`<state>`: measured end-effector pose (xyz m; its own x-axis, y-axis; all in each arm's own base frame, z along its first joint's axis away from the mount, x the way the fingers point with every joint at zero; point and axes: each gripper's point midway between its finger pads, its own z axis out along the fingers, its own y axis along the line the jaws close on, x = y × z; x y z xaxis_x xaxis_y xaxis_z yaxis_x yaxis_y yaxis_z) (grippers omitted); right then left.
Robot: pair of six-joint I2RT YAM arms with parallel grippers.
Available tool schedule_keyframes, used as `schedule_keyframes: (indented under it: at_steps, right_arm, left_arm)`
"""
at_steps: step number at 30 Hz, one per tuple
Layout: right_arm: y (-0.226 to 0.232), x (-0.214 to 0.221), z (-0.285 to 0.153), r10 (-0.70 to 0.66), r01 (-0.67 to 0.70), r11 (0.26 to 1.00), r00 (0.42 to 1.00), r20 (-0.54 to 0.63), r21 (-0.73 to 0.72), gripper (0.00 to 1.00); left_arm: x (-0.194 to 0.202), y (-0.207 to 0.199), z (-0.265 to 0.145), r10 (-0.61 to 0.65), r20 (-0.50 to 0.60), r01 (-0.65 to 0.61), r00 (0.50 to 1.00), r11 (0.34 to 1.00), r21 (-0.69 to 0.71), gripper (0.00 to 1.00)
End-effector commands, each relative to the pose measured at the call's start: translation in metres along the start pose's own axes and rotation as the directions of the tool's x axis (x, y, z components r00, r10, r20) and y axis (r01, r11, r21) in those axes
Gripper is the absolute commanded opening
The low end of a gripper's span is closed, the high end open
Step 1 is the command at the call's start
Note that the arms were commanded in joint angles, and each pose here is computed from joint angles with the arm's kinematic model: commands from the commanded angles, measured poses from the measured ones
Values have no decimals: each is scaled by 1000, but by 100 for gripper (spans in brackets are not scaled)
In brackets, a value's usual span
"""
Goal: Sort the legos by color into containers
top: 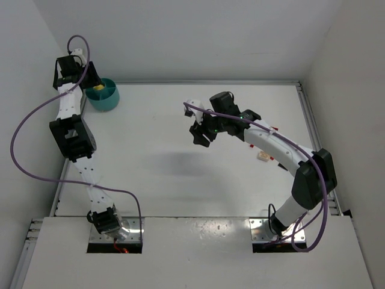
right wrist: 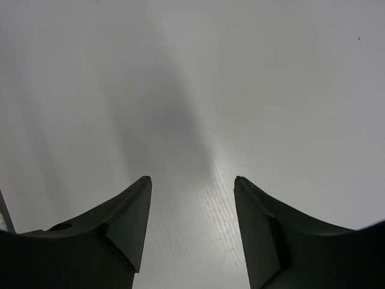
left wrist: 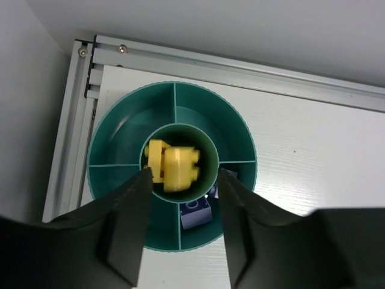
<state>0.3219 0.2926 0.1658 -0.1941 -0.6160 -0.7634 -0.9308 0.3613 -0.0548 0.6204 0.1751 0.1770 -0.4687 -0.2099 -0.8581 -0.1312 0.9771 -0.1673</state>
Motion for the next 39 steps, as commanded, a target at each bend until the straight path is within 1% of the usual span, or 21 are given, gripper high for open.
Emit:
schedule_keyframes:
  at_steps: [1, 5, 7, 11, 15, 18, 20, 21, 23, 24, 25, 26, 28, 29, 30, 32, 33, 34, 36, 37, 39]
  right_arm:
    - [-5, -15, -3, -6, 5, 1000, 999, 46, 12, 58]
    - [-6, -17, -3, -9, 9, 1000, 999, 53, 16, 58]
    - [-6, -17, -3, -9, 9, 1000, 999, 53, 16, 58]
    - [-4, -13, -1, 4, -5, 1000, 999, 44, 11, 58]
    - [-4, -13, -3, 0, -1, 1000, 999, 52, 14, 58]
    - [-3, -13, -7, 19, -20, 999, 998, 55, 25, 59]
    - [-10, -9, -13, 40, -43, 998, 998, 53, 50, 59]
    - [-12, -12, -18, 45, -49, 996, 997, 60, 67, 63]
    - [-25, -1, -29, 74, -80, 989, 996, 55, 126, 68]
    - [-25, 10, -32, 99, -104, 985, 994, 42, 141, 73]
    - [-38, 13, -45, 108, -115, 973, 993, 46, 202, 74]
    - [-41, 19, -50, 119, -124, 966, 992, 35, 225, 74]
    - [-50, 36, -59, 155, -146, 955, 988, -17, 258, 74]
    - [-48, 51, -64, 179, -155, 953, 981, -72, 259, 74]
    - [-49, 55, -72, 189, -161, 947, 979, -76, 279, 73]
    - [-57, 70, -87, 216, -175, 924, 973, -84, 341, 73]
    - [-54, 86, -90, 236, -185, 916, 966, -104, 355, 74]
    - [-59, 89, -105, 244, -190, 897, 966, -89, 400, 74]
    - [-58, 108, -111, 271, -195, 888, 953, -133, 417, 74]
    - [-59, 105, -120, 259, -184, 885, 958, -123, 428, 74]
    - [-56, 122, -125, 279, -186, 875, 948, -151, 447, 74]
  left_arm:
    - [-12, 2, 3, 14, 41, -14, 999, 1000, -7, 54]
    - [-12, 2, 3, 14, 41, -14, 999, 1000, -7, 56]
    - [-22, 0, -2, 21, 63, -20, 998, 1000, -7, 56]
    - [-54, -12, -25, 33, 141, -36, 989, 999, 18, 53]
    - [-68, -24, -51, 40, 166, -48, 985, 998, 44, 53]
    - [-58, -34, -71, 71, 144, -82, 987, 994, 72, 53]
    - [-46, -39, -90, 120, 124, -130, 985, 988, 80, 53]
    - [-39, -43, -98, 144, 112, -155, 983, 983, 97, 53]
    - [-26, -47, -125, 213, 103, -223, 972, 971, 92, 53]
    - [-22, -49, -135, 230, 102, -240, 968, 967, 91, 55]
    - [-19, -51, -145, 245, 103, -254, 964, 963, 89, 55]
    - [-13, -57, -164, 275, 111, -286, 955, 953, 98, 58]
    - [-4, -57, -184, 277, 100, -286, 956, 954, 91, 71]
    - [-3, -53, -194, 274, 106, -282, 956, 956, 78, 76]
    - [4, -57, -211, 257, 108, -266, 960, 960, 87, 84]
    - [14, -59, -226, 238, 99, -247, 966, 965, 92, 93]
    - [18, -60, -239, 259, 103, -269, 960, 958, 98, 95]
    - [29, -62, -247, 261, 75, -269, 962, 954, 130, 100]
    - [40, -63, -266, 273, 46, -277, 961, 950, 146, 100]
    - [43, -69, -272, 280, 44, -284, 959, 943, 173, 100]
    - [40, -71, -289, 302, 60, -308, 951, 938, 160, 100]
